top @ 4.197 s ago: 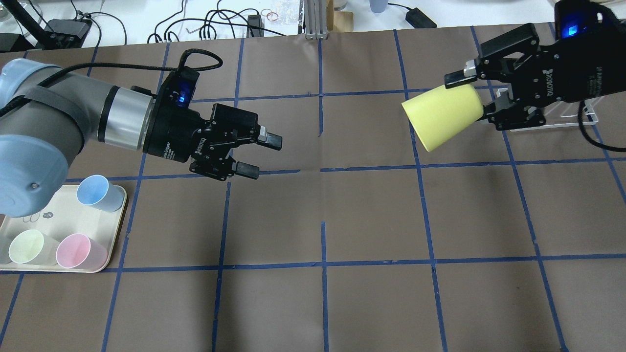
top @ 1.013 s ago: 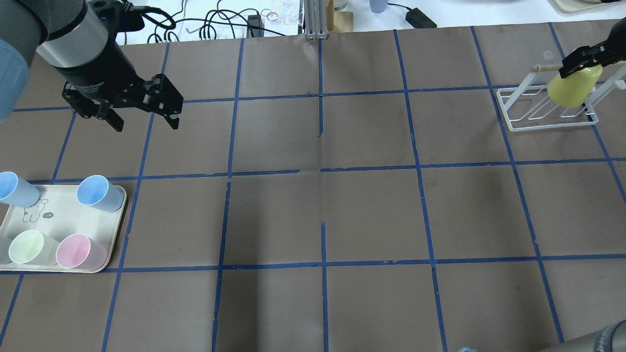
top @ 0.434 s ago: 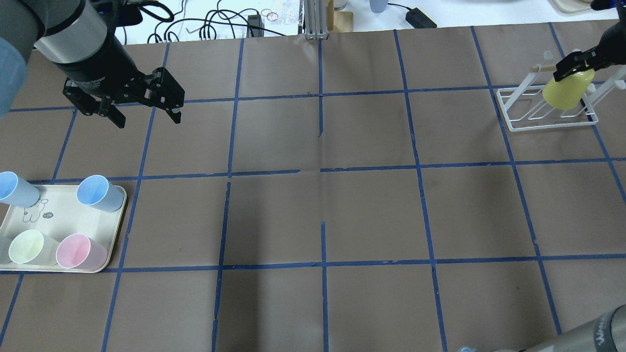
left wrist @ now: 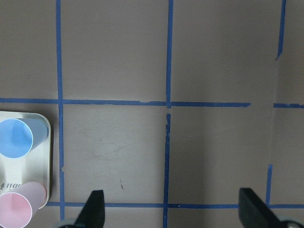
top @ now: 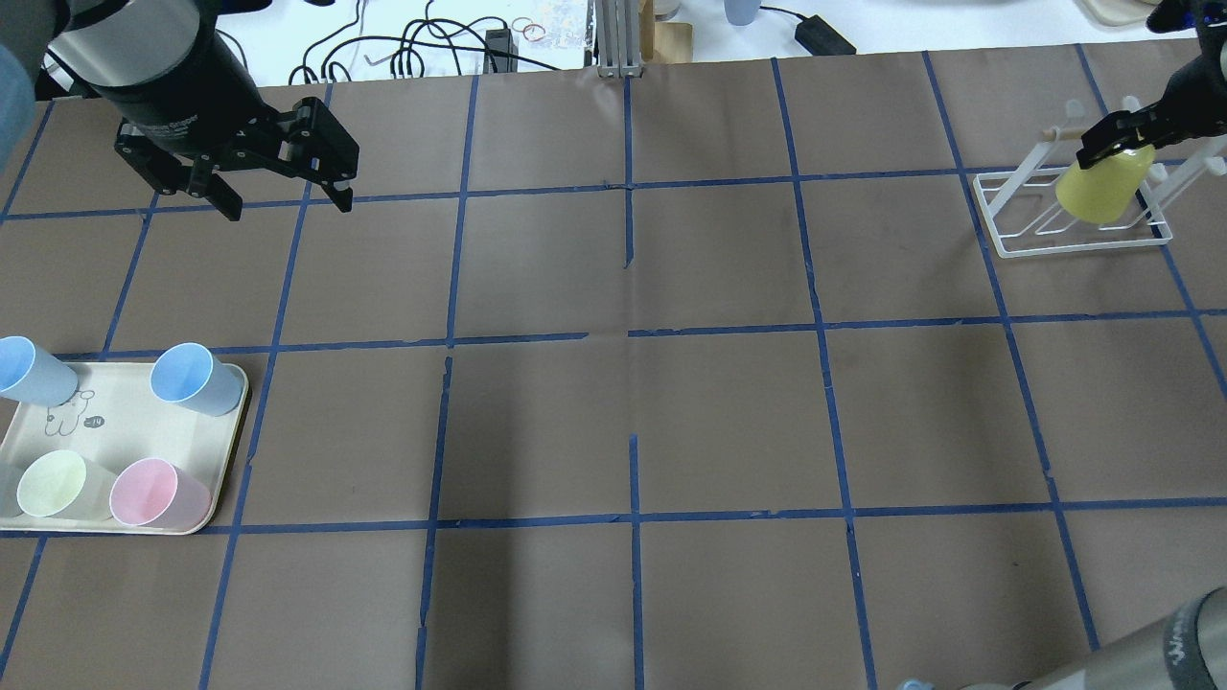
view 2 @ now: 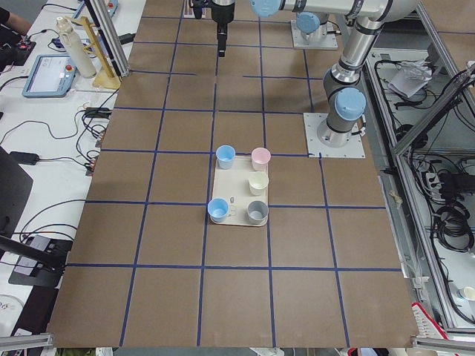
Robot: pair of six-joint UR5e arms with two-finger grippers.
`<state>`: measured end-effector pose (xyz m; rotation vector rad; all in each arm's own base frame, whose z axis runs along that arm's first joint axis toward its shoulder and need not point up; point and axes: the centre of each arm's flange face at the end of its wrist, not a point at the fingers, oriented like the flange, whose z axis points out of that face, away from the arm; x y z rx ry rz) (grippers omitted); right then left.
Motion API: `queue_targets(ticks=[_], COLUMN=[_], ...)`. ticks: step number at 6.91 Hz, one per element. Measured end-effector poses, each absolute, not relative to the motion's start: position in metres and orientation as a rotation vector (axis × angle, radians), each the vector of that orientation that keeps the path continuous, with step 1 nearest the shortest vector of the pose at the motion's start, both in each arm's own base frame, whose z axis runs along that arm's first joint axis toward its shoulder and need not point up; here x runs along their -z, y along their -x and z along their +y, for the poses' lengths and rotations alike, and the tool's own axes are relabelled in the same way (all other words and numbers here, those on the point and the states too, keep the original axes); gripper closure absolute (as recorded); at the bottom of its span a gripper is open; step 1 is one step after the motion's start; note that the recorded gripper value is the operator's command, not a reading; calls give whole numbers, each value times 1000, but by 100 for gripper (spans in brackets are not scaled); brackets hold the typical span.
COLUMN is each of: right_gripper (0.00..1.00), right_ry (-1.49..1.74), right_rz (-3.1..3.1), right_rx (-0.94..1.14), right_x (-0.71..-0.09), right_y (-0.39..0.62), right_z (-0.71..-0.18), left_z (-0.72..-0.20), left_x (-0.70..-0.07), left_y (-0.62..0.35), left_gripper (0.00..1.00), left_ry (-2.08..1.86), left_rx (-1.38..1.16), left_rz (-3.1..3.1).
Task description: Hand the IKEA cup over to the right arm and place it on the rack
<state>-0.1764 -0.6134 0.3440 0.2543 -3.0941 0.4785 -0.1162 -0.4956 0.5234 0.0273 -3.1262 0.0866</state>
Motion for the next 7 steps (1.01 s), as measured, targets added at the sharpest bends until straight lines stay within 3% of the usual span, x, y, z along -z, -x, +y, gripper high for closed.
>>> queue_targets(ticks=[4, 6, 7], right_gripper=[62, 39, 34], right_ry=[-249, -253, -250], right_rz=[-3118, -3122, -3121], right_rx=[-438, -424, -419], right_x=[-323, -318, -317], right_y=[179, 180, 180], right_z=[-618, -619, -619], left_z=[-489, -486, -486], left_x=[-529, -528, -528], left_y=[129, 129, 129], left_gripper=[0, 0, 0], left_ry=[-1, -3, -3], left_rx=[-72, -68, -68], left_rz=[-3132, -3133, -3135])
